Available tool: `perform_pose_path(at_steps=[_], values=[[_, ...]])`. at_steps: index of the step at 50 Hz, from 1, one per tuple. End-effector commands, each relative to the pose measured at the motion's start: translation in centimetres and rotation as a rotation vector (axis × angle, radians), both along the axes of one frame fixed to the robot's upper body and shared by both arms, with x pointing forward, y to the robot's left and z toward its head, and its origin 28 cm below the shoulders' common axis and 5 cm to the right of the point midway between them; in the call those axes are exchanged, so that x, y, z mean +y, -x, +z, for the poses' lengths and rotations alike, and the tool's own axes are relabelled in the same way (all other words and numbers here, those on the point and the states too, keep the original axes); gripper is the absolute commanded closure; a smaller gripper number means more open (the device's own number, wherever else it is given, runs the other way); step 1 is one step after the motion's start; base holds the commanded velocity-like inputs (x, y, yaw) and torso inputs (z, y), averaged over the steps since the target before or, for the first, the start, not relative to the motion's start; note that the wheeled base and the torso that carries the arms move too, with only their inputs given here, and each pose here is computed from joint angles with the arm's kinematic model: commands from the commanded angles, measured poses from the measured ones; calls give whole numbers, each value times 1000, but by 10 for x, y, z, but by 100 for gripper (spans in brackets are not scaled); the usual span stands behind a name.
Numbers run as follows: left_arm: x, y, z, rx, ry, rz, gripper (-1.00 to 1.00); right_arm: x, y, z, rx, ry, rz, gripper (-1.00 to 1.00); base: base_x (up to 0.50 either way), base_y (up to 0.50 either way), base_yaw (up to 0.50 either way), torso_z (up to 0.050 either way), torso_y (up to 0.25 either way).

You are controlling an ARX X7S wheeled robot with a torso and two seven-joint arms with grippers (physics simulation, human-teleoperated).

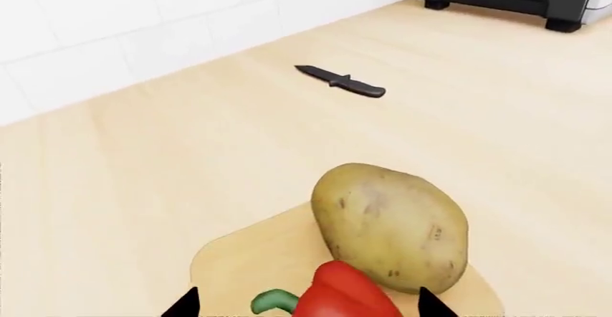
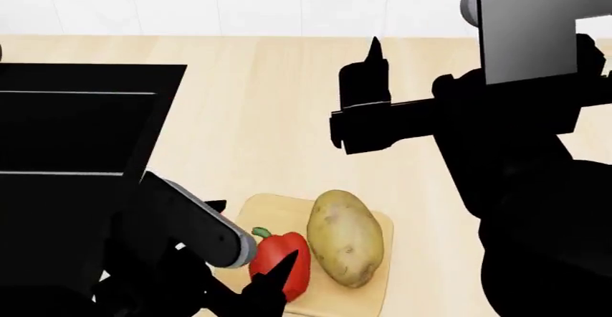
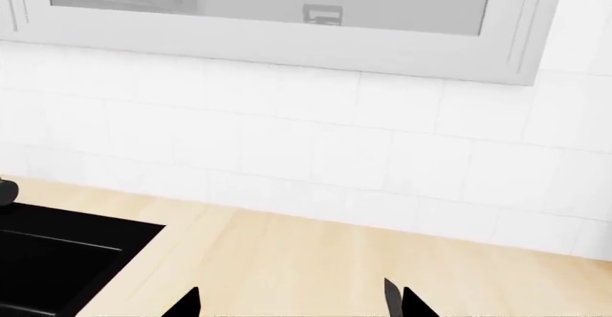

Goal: Pick the vegetables from the sink and place them on the cutting board.

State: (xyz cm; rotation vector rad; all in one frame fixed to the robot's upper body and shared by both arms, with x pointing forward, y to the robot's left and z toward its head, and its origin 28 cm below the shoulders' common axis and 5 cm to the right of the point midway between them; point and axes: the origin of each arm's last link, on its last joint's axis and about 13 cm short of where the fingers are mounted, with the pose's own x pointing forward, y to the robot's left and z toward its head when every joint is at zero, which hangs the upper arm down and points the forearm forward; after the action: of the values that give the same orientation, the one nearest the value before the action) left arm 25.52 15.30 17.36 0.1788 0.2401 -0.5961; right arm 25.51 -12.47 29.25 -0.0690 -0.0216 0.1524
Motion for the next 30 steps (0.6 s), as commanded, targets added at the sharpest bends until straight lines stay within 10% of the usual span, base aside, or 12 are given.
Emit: perform_pose_path(at_steps=[1,30], values=[[1,3,3,-8,1,2,-100,0,0,-2,6,-1,1,-100,0,0,0,0,0],[46,-2,77,-173,161,189,-100,-9,-2,-7,6,7,-32,-100,0,0,0,0,0]])
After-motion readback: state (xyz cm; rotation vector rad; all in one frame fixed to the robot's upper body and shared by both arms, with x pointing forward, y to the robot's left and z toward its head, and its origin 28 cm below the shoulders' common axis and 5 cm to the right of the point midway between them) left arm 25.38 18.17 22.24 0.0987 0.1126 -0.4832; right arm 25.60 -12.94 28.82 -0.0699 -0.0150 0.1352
